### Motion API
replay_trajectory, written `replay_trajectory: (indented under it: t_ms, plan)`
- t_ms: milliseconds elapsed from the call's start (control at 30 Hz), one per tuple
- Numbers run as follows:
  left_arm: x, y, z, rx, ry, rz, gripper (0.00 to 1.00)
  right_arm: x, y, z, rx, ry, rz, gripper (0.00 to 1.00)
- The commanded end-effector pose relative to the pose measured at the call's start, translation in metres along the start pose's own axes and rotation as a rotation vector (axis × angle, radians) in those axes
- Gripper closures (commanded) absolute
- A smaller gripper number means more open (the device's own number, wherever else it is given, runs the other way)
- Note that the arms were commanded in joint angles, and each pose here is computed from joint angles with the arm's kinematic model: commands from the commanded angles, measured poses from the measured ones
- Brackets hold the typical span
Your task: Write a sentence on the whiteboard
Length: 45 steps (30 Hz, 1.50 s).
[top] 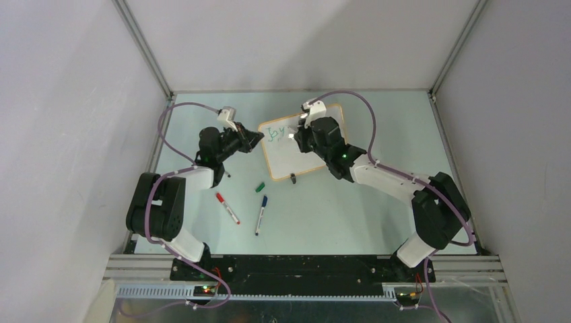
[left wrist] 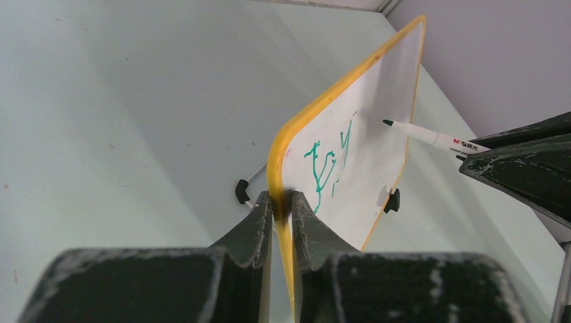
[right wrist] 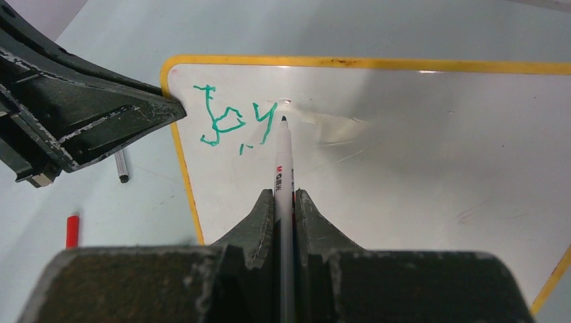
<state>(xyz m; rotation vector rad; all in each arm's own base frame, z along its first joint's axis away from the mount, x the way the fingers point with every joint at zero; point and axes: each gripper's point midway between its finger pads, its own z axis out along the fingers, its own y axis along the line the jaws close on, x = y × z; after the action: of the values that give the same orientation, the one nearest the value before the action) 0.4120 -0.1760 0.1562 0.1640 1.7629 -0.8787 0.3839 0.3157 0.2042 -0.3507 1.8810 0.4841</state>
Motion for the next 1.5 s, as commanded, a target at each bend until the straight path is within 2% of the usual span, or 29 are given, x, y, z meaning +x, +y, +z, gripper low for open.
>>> replay_trajectory:
  t_ms: [0, 1467]
  plan:
    - [-0.010, 0.000, 0.002, 0.004, -0.024, 0.066, 0.96, -0.023, -0.003, 0.004, 0.032, -0.046, 0.013, 1.00]
    - [-0.010, -0.003, 0.001, 0.019, -0.028, 0.072, 0.95, -0.022, -0.022, 0.025, 0.100, -0.004, 0.028, 1.00]
